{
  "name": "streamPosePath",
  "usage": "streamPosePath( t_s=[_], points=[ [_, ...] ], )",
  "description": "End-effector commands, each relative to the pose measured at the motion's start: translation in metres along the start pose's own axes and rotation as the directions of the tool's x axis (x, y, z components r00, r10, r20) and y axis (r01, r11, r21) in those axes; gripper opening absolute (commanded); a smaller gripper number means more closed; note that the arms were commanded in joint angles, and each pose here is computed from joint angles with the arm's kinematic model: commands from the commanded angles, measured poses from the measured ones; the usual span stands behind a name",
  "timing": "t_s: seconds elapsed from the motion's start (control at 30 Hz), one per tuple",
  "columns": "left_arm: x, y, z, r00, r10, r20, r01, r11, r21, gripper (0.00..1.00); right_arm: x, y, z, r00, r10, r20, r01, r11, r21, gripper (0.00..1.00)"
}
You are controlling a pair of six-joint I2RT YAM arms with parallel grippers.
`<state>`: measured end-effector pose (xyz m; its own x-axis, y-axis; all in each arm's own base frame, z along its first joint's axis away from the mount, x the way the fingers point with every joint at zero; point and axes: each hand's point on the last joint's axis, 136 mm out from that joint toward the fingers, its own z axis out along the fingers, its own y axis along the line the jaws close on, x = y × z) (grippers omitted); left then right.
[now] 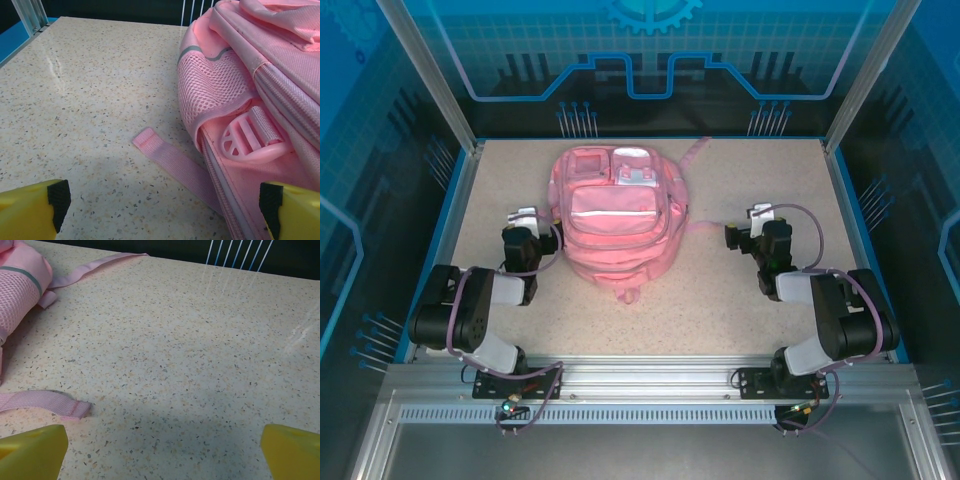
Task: Pack the student bag
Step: Reset both arms
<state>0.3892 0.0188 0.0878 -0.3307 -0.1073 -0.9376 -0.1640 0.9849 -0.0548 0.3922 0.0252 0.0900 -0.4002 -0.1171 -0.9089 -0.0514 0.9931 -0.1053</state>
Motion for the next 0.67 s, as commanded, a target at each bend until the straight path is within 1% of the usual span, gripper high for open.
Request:
streamPosePath(
  t_s=[0.0, 0.13, 0.57, 0.63],
  points=[
    [-0.0095, -0.0046, 0.0012, 0.999, 0.006, 0.038, -0.006, 1.0, 0.002, 0.99, -0.0061, -0.0044, 0.002, 0.999, 0.027, 0.026, -0.027, 1.0, -0.006, 1.0],
    [-0.0093, -0.0095, 0.002, 0.999, 0.014, 0.033, -0.015, 0.999, 0.029, 0.99, -0.0057, -0.0045, 0.0022, 0.999, 0.028, 0.025, -0.028, 1.0, -0.006, 1.0],
    [-0.0093, -0.011, 0.0023, 0.999, 0.017, 0.031, -0.018, 0.999, 0.035, 0.99, -0.0061, -0.0046, 0.002, 0.999, 0.027, 0.027, -0.027, 1.0, -0.006, 1.0],
    [-0.0092, -0.0107, 0.0021, 0.999, 0.016, 0.032, -0.017, 0.999, 0.033, 0.99, -0.006, -0.001, 0.0009, 0.999, 0.02, 0.032, -0.019, 0.999, -0.026, 1.0]
  ],
)
